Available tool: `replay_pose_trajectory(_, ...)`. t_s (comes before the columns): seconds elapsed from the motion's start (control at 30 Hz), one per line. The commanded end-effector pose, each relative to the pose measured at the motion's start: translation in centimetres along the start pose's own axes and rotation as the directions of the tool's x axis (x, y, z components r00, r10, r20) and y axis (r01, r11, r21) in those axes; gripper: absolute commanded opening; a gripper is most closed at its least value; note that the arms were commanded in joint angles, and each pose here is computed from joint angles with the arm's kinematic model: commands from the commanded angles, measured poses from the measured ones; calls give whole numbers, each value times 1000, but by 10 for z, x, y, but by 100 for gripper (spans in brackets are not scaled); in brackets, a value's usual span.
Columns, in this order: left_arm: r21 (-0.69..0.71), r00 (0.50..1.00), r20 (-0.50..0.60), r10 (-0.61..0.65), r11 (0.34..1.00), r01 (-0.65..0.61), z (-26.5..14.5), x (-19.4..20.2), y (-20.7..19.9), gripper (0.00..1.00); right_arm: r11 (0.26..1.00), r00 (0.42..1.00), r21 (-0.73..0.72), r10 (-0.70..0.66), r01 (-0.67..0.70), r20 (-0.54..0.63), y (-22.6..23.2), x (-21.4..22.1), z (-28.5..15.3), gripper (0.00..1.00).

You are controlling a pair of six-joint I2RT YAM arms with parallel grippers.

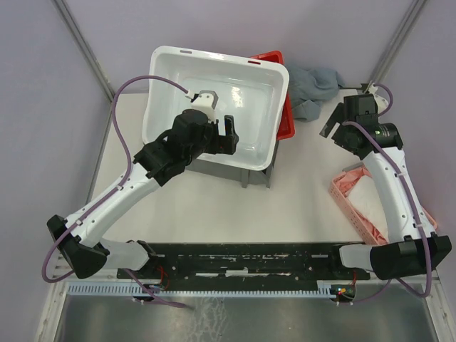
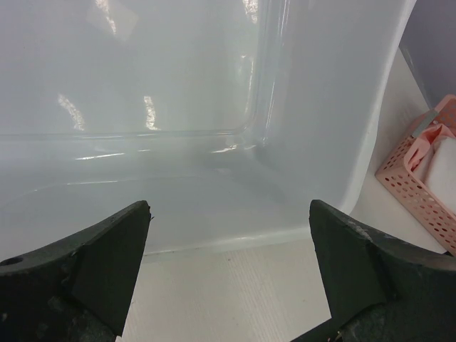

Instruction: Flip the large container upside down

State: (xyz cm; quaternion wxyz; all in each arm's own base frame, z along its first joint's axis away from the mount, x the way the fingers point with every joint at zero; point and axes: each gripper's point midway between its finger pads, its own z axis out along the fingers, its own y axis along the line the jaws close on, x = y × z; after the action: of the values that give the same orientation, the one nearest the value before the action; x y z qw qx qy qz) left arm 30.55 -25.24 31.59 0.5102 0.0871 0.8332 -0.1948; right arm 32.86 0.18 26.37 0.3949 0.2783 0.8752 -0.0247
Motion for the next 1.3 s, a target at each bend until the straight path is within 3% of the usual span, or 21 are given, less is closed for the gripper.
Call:
replay_pose_trajectory(0.0, 21, 998, 52, 28, 999, -29, -4, -19, -5, 99, 999, 997, -31, 22, -19, 80, 0, -13, -10, 99)
replay_pose_trajectory(0.47, 15, 998, 54, 39, 999, -40, -7, -17, -1, 99, 999, 998, -31, 26, -24, 60, 1, -8, -5, 99)
replay_pose_trajectory(0.7, 79, 995, -50, 85, 994, -81, -8, 20, -4, 99, 979, 994, -193, 77, -62, 73, 30, -14, -14, 99)
replay_pose_trajectory(0.9, 135, 986, -120, 116, 986, -99, -7, 43, -10, 99, 952, 999, -305, 15, -27, -40, 47, 19, -15, 99)
replay_pose_trajectory(1.1, -7, 985, -132, 109, 994, -111, 16, 41, 9, 99, 940, 989, -332, -120, 84, -91, 60, 67, -4, 99)
replay_pose_trajectory(1.27, -101, 980, -197, -1, 995, -19, 37, 55, 36, 99, 928, 976, -358, -163, 102, -143, 80, 80, 4, 99)
